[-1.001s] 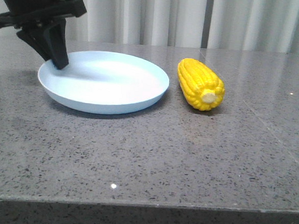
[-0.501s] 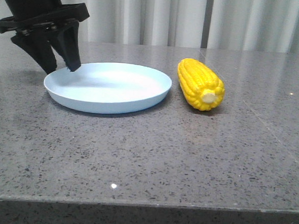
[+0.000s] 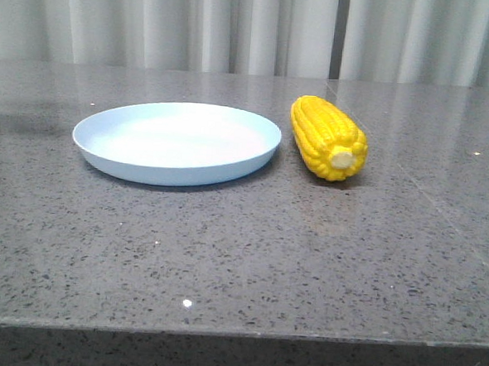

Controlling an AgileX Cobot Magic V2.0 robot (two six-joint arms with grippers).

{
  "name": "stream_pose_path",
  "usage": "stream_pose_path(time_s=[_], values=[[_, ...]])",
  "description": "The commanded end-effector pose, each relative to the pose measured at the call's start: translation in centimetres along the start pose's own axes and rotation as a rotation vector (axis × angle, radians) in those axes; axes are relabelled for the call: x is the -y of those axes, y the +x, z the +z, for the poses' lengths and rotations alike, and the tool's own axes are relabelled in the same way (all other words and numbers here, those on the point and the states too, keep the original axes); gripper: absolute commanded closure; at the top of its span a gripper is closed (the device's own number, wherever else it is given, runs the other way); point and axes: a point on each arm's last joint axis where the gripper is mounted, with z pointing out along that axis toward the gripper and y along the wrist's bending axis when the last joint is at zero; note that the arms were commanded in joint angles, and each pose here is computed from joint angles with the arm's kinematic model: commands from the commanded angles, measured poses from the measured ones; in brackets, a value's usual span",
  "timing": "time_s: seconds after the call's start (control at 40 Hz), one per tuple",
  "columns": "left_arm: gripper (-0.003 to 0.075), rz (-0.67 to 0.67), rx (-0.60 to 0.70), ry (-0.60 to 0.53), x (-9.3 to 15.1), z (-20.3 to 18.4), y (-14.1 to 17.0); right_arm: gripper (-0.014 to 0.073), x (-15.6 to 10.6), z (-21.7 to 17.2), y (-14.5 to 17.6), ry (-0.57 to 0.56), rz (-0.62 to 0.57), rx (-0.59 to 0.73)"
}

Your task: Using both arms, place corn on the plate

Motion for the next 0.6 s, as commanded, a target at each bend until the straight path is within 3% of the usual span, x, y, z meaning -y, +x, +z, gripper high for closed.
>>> stream_pose_path(time_s=[0.0,0.1,0.23,0.58], values=[[0.0741,-0.063,0.126,-0.054,-1.6,-3.6,1.1,-0.0069,-0.1,-0.2,-1.7,0.003,-0.004,0.091],[0.0741,-0.114,0.176,-0.104,-2.8,-4.5,3.2,-0.0069,-0.1,-0.2,-1.7,0.003,-0.004,0.091],[0.0741,-0.127,0.281,-0.150,-2.7,-5.4,5.9,-0.0069,-0.1,-0.2,-1.7,0.003,-0.004,0.091],[0.0741,-0.010,0.687,-0.157,2.1,-8.1,14.7,-0.0069,-0.1,-0.2,-1.7,0.003,-0.004,0.091]])
